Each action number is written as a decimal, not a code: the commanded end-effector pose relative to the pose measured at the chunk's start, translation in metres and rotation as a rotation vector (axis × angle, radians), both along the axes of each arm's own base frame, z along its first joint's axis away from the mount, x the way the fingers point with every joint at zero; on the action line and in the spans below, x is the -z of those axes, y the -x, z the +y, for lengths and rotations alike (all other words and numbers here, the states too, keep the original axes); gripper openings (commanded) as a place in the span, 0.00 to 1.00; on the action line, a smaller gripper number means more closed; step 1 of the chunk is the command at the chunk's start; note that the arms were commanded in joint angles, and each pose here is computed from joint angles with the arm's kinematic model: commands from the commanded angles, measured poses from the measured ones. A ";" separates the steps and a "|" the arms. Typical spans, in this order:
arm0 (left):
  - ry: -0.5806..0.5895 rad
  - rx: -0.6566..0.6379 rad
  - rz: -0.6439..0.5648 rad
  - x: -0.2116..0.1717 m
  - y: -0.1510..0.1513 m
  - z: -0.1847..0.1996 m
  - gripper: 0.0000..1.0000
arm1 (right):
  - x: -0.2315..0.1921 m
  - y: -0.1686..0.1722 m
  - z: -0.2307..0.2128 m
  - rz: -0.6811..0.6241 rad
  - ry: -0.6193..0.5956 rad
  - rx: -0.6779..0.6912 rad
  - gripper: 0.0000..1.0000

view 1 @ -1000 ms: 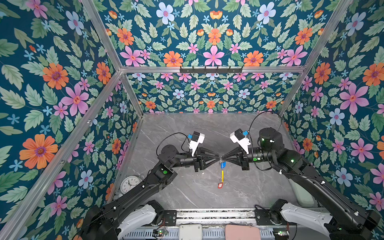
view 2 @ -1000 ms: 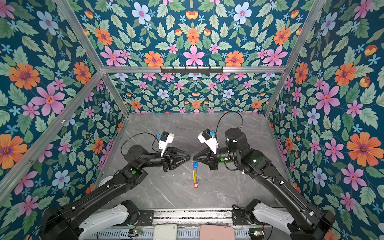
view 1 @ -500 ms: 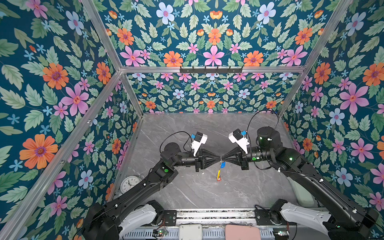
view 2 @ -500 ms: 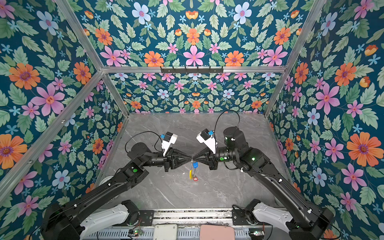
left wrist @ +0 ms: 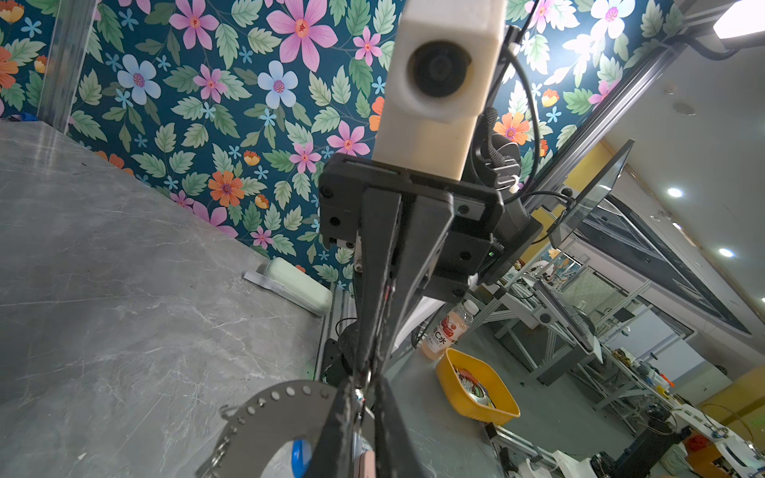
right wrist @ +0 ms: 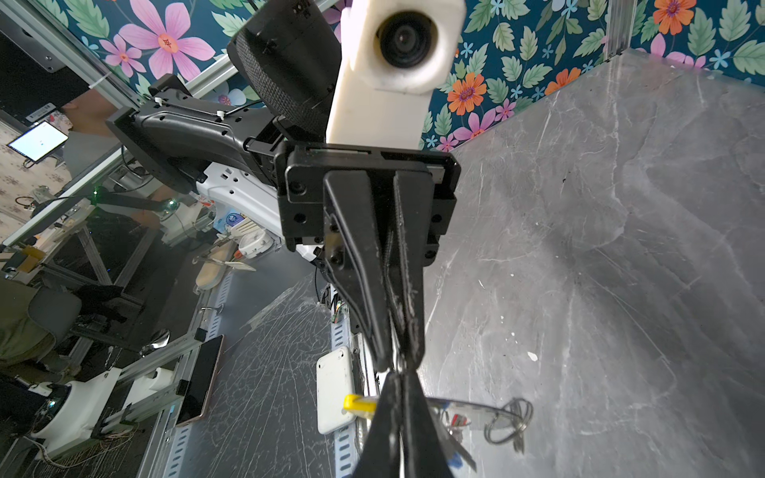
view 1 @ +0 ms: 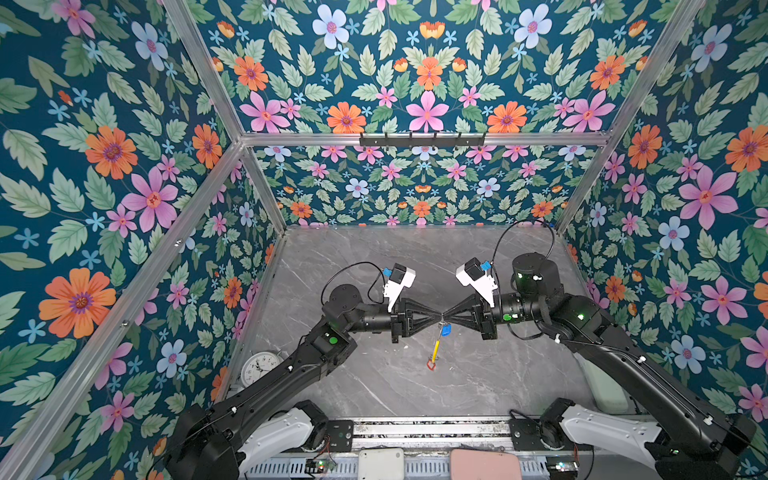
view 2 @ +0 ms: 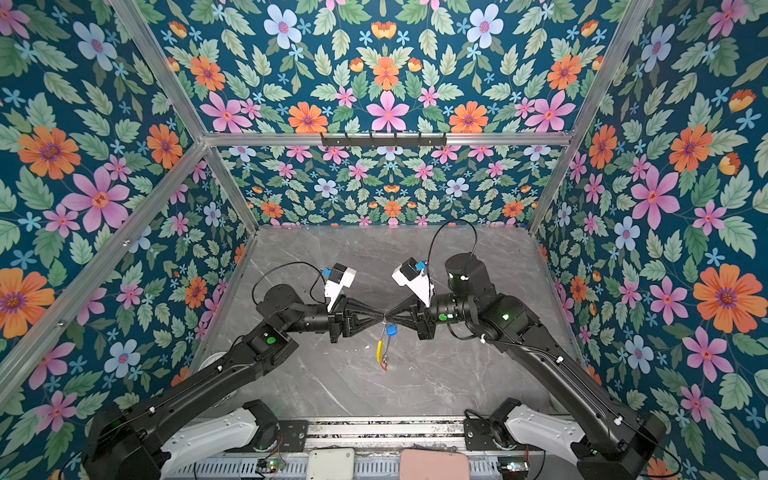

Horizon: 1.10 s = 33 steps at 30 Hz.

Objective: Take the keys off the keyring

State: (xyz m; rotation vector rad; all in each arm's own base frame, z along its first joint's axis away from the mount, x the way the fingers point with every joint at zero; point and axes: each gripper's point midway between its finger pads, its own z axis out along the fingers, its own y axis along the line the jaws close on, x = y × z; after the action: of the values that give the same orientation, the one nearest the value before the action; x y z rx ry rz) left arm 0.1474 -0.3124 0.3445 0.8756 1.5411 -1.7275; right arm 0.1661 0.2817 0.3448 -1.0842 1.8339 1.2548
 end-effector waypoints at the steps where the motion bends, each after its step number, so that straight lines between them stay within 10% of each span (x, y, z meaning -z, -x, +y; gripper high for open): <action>1: 0.014 0.012 -0.036 -0.005 0.002 0.000 0.10 | -0.007 -0.004 0.002 -0.027 -0.022 0.009 0.00; 11: 0.033 -0.024 -0.084 -0.008 0.001 0.004 0.00 | -0.013 -0.006 0.005 -0.022 -0.058 0.012 0.01; 18: 0.086 -0.079 -0.136 -0.016 -0.001 0.010 0.00 | -0.031 -0.013 -0.004 -0.077 -0.138 0.118 0.50; 33: 0.256 -0.113 -0.207 -0.041 0.010 0.028 0.00 | -0.008 0.008 -0.011 -0.099 -0.282 0.078 0.58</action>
State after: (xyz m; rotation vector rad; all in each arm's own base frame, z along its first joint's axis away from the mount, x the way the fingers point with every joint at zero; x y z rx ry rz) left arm 0.1437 -0.2901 0.3659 0.7963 1.2896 -1.6327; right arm 0.1648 0.2674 0.3373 -0.8733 1.6457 1.2827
